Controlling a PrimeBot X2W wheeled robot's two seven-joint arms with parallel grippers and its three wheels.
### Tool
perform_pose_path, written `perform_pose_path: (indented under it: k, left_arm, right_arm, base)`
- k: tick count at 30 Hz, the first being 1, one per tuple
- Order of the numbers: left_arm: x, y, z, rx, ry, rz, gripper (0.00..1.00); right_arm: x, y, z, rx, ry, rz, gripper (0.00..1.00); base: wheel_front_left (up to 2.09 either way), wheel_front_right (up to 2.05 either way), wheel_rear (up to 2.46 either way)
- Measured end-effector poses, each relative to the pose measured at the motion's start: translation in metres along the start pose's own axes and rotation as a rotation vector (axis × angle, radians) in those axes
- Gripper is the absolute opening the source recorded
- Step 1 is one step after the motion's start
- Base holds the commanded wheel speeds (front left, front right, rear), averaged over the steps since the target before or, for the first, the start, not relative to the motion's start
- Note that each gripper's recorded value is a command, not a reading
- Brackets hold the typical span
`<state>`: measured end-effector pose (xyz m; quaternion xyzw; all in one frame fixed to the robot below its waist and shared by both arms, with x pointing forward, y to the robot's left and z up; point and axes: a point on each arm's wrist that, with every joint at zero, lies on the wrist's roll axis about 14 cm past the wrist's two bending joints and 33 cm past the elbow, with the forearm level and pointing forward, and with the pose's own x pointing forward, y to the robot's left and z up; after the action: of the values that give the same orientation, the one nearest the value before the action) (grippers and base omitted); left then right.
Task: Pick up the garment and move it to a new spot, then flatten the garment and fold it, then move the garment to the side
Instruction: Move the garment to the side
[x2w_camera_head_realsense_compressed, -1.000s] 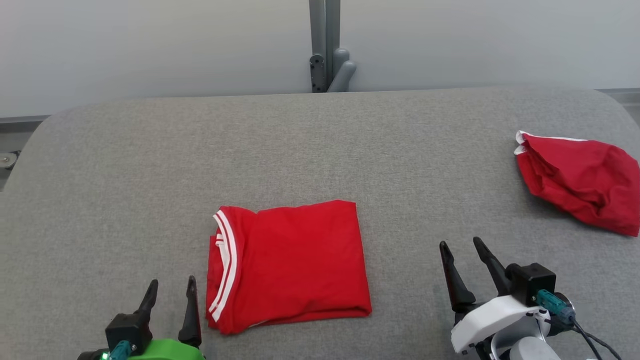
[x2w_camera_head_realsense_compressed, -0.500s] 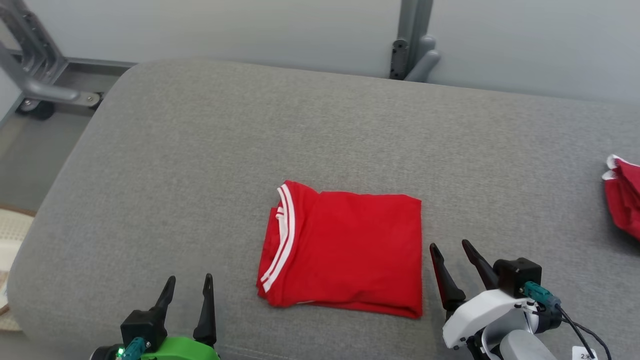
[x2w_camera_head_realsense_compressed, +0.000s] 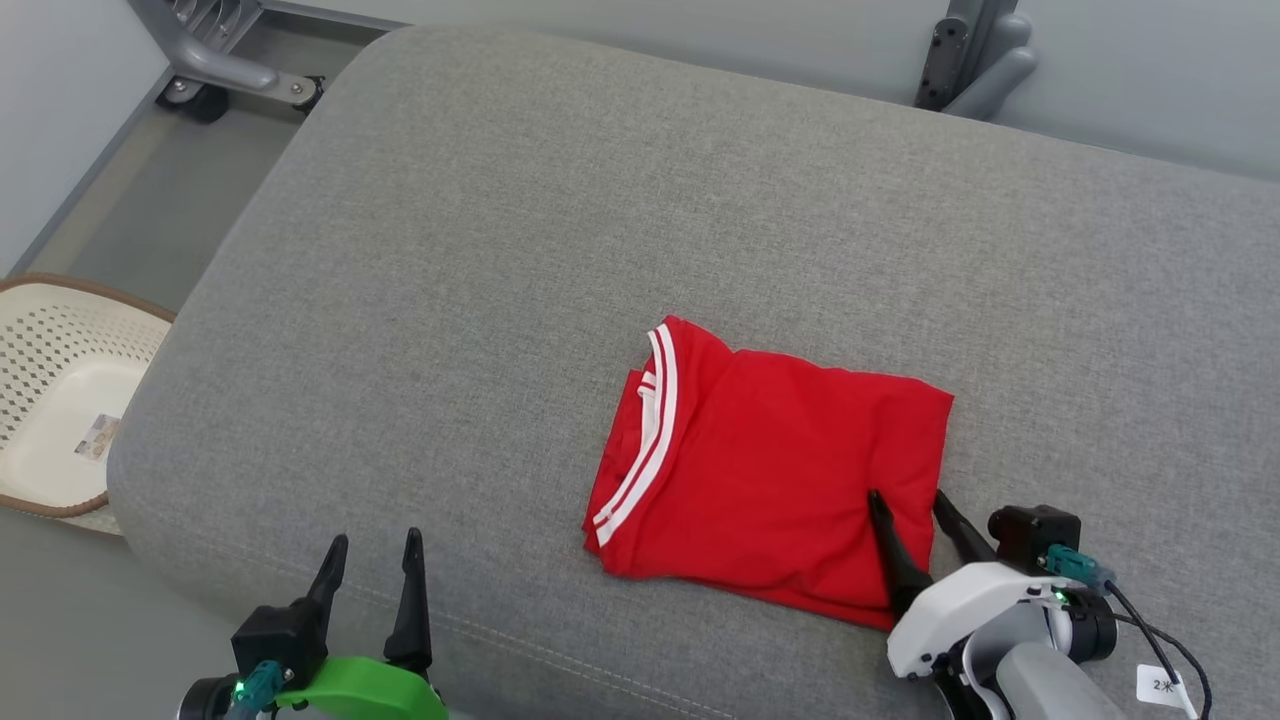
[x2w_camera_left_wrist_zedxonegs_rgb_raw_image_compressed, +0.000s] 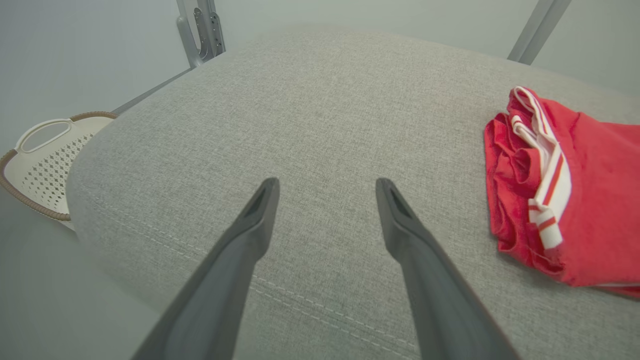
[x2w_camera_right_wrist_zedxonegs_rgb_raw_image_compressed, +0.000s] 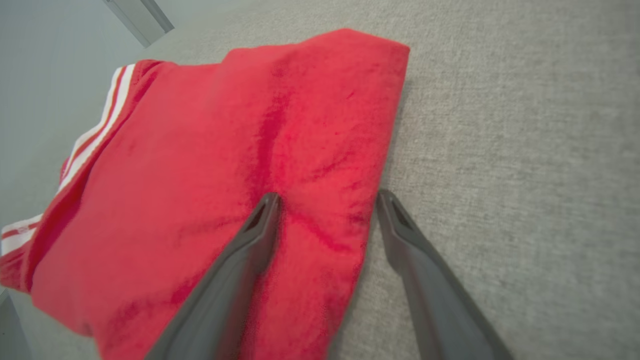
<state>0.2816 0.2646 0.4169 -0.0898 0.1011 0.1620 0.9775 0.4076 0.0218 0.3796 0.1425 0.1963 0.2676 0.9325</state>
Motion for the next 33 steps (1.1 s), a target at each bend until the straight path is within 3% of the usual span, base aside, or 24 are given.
perform_pose_path:
  k: [1,2,3,12,19,33]
  left_arm:
    - [0.001,0.000,0.000,0.001,0.002,0.001,1.00]
    - [0.002,-0.001,0.001,0.004,0.001,-0.001,1.00]
    - [0.004,-0.002,0.001,0.005,0.000,-0.003,1.00]
    - [0.013,-0.010,0.001,0.017,0.001,-0.033,1.00]
    - [0.023,-0.038,-0.002,0.034,0.012,-0.135,1.00]
    - [0.039,-0.166,-0.008,0.067,0.029,-0.520,1.00]
  right_arm:
    - [0.002,0.001,-0.002,0.002,0.007,0.005,0.77]
    - [0.004,0.001,-0.003,0.010,0.010,0.006,0.28]
    - [0.005,0.002,-0.003,0.009,0.012,0.011,0.00]
    - [-0.002,-0.004,0.015,0.017,-0.043,-0.013,0.00]
    - [-0.030,-0.035,0.026,0.036,-0.095,-0.116,0.00]
    - [-0.131,-0.111,0.037,0.109,-0.232,-0.421,0.00]
  base:
    - [0.00,0.00,0.00]
    - [0.00,0.00,0.00]
    - [0.00,0.00,0.00]
    - [0.00,0.00,0.00]
    - [0.00,0.00,0.00]
    - [0.00,0.00,0.00]
